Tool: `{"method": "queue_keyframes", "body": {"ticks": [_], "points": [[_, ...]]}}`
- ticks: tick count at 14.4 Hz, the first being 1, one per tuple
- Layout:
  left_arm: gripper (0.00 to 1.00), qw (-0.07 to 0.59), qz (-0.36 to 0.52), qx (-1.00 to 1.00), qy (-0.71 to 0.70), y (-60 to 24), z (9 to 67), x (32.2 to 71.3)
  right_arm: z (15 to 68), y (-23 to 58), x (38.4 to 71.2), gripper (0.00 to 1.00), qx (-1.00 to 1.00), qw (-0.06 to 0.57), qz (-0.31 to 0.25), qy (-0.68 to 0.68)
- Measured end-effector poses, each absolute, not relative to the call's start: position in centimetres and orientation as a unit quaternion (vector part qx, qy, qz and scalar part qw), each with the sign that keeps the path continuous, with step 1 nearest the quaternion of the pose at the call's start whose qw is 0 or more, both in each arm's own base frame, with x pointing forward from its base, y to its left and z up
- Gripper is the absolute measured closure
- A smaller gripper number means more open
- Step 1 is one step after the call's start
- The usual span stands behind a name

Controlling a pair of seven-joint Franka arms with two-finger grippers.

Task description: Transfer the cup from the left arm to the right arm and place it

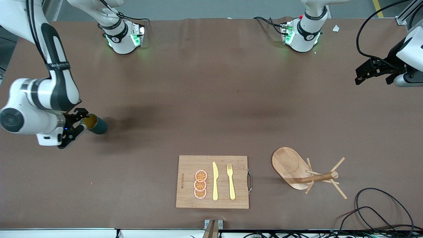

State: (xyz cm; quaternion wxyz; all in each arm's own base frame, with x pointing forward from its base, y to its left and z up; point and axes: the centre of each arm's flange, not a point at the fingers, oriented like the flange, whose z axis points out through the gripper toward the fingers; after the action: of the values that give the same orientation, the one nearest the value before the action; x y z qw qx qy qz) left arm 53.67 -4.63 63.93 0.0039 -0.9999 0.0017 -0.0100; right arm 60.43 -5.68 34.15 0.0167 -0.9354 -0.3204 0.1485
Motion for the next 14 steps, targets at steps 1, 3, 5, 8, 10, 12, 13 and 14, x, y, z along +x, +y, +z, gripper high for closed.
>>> {"method": "queue_keyframes", "body": {"ticks": [1,3,5,8,10,12,13,14], "points": [[0.0,0.006,-0.011,-1.0,0.002,-4.6,63.8,53.8,36.2,-5.5,60.5,0.0,-0.95,0.012,0.139,-0.278],[0.0,0.008,-0.011,-1.0,0.002,-4.5,63.7,53.9,39.5,-5.1,60.6,0.0,-0.97,0.001,0.117,-0.212],[0.0,0.009,-0.011,-1.0,0.002,-4.5,63.6,53.9,41.8,-4.9,60.4,0.0,-0.979,-0.003,0.108,-0.175],[0.0,0.009,-0.011,-1.0,-0.002,-4.0,63.6,53.9,45.2,-4.7,60.5,0.0,-0.989,0.012,0.115,-0.098],[0.0,0.009,-0.011,-1.0,-0.004,-3.8,63.6,53.9,48.3,-4.6,60.6,0.0,-0.992,0.006,0.12,-0.034],[0.0,0.009,-0.011,-1.0,-0.005,-3.8,63.7,54.0,51.5,-4.5,60.8,0.0,-0.994,0.0,0.112,0.009],[0.0,0.009,-0.013,-1.0,-0.005,-3.7,63.8,54.0,52.9,-4.5,60.8,0.0,-0.994,-0.003,0.108,0.018],[0.0,0.009,-0.014,-1.0,-0.005,-3.7,63.9,54.0,54.1,-4.5,60.7,0.0,-0.994,-0.005,0.105,0.021]]}}
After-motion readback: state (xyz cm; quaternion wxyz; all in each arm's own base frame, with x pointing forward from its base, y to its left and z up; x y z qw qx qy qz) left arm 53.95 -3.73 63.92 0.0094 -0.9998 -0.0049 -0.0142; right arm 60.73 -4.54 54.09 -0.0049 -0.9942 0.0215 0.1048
